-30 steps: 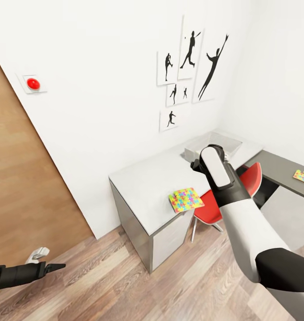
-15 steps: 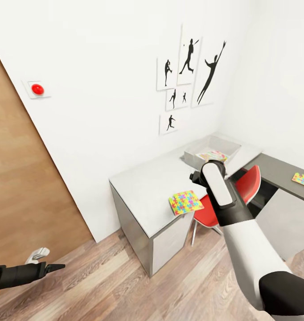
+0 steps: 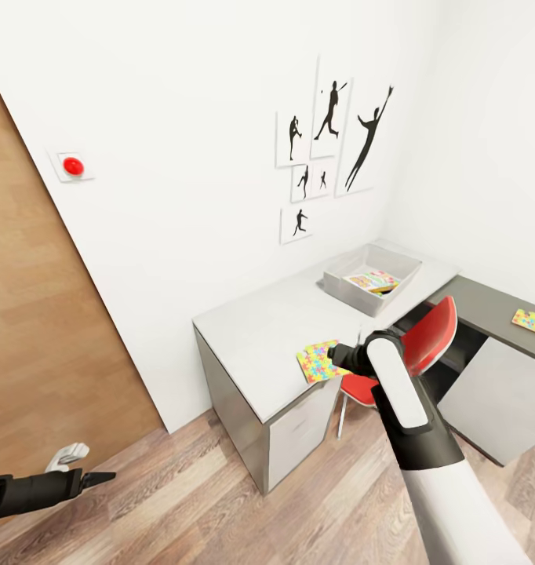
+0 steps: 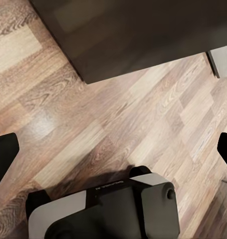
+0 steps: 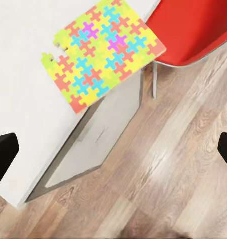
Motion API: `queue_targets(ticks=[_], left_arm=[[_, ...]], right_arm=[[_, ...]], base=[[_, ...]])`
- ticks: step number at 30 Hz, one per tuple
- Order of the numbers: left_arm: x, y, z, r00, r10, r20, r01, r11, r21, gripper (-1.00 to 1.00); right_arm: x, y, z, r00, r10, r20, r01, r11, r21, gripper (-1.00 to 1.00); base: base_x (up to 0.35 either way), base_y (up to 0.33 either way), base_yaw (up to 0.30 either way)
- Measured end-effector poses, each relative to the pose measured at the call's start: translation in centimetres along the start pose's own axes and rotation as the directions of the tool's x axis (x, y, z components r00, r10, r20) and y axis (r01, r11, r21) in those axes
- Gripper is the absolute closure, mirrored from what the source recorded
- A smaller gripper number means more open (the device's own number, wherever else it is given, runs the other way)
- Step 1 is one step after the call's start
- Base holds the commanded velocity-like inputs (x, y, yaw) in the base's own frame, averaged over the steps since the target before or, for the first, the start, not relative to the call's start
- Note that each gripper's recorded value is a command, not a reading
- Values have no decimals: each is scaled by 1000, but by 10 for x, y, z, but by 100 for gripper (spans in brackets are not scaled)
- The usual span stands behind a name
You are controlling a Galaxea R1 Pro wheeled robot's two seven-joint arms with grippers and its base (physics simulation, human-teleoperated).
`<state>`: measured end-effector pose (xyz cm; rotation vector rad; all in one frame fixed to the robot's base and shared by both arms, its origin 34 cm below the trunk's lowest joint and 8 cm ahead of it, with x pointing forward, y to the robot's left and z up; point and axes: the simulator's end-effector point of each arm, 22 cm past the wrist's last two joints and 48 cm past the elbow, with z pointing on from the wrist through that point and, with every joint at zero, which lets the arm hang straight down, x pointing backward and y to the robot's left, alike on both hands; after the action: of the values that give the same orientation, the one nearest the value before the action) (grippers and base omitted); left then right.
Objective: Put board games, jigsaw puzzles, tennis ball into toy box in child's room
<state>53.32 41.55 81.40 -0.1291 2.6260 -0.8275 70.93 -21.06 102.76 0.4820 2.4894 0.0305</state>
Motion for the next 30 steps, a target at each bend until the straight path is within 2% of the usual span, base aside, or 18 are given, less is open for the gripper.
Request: queue_targets(ticks=[6, 17, 20, 22, 24, 26, 30], left_arm=[[-2, -4, 1, 1000, 11, 10, -11, 1000, 4, -100], [-8, 5, 0, 999, 33, 30, -31, 998, -61, -100], [-6, 6, 4, 999, 34, 31, -32, 997, -72, -100], [2, 9, 8, 999, 34, 25, -32, 996, -85, -100], [4, 9, 10, 999, 39, 26, -37, 996, -87, -100], [8, 9, 13, 998, 48, 29, -45, 995, -88, -100], [11, 10, 16, 998, 57, 32, -53, 994, -96, -100]], right_arm=[[56, -14, 12, 996, 0, -90, 1, 1000, 11, -100], [137, -36, 24, 974, -10, -224, 21, 999, 44, -100], [162, -45, 30, 962, -16, -272, 35, 997, 66, -100], [190, -57, 38, 943, -19, -332, 55, 994, 97, -100], [205, -63, 42, 931, -21, -364, 67, 991, 114, -100], [226, -74, 48, 912, -16, -411, 82, 986, 144, -100], [267, -94, 62, 878, 43, -477, 73, 972, 222, -100]], base=[[0, 0, 0], [0, 0, 0], [0, 0, 0], [0, 0, 0], [0, 0, 0], [0, 0, 0], [0, 0, 0]])
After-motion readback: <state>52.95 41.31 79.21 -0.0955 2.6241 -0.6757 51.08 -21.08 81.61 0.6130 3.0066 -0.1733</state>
